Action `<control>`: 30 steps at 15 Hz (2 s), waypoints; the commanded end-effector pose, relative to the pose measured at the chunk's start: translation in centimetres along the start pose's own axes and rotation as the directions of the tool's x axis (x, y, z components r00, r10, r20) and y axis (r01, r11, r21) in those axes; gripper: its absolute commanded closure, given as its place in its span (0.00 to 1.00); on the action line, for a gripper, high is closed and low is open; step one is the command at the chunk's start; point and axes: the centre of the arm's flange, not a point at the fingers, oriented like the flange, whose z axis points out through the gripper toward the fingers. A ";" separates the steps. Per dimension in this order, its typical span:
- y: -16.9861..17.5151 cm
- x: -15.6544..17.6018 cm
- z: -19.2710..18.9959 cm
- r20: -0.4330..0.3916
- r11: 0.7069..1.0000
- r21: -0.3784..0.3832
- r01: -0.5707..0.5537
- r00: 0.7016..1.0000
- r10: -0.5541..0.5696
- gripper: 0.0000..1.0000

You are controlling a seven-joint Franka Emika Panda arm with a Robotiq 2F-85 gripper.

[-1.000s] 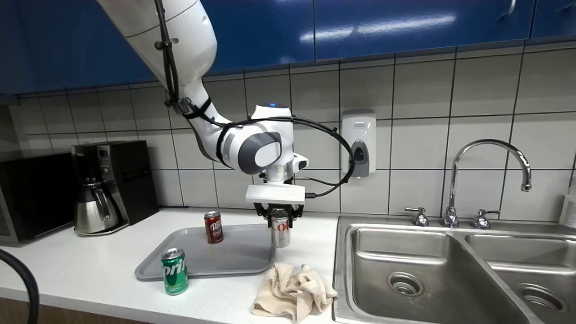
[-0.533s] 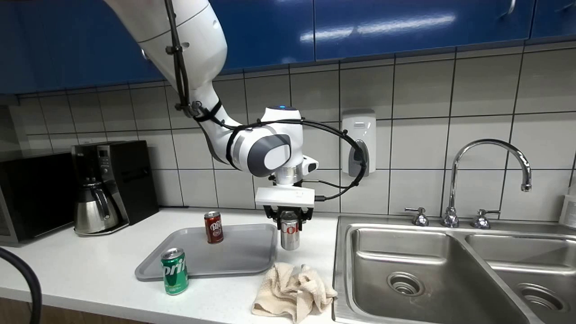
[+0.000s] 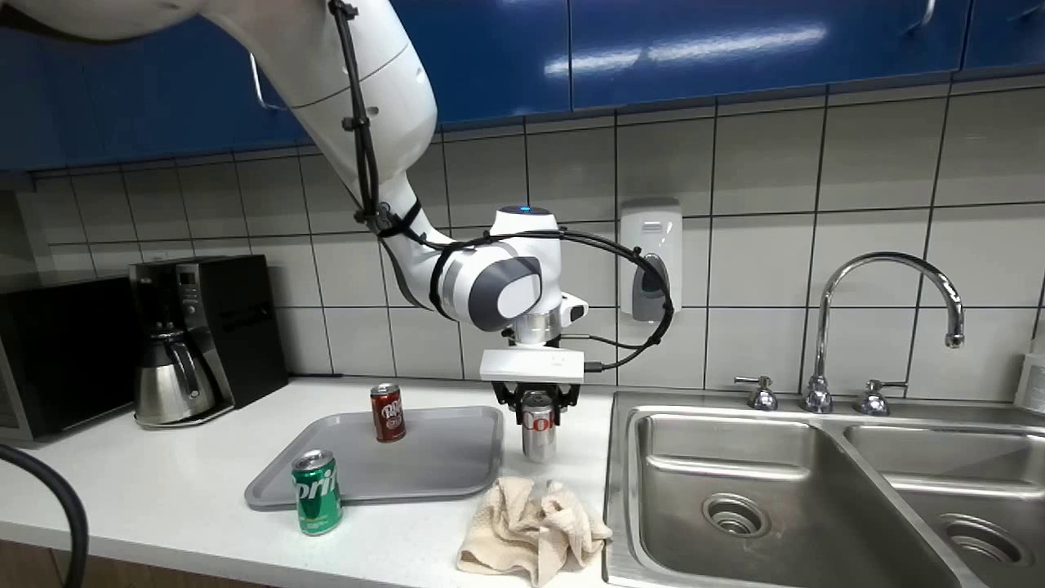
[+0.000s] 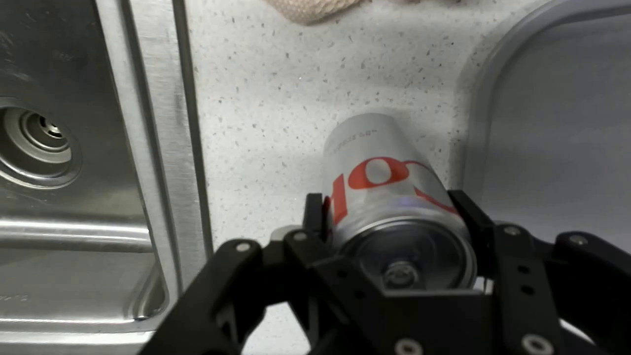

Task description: Remove the cans from the tray.

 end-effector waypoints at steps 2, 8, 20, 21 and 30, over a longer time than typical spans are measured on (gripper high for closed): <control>1.1 1.9 0.4 0.001 1.000 -0.025 0.016 1.000 -0.016 0.62; 1.1 2.6 1.5 0.025 0.998 -0.040 0.039 0.999 -0.038 0.62; 1.0 3.0 2.3 0.052 0.998 -0.046 0.044 0.998 -0.041 0.62; 1.0 3.0 2.3 0.054 0.998 -0.044 0.041 0.998 -0.039 0.41; 1.1 2.5 1.1 0.025 0.998 -0.050 0.024 0.999 -0.023 0.00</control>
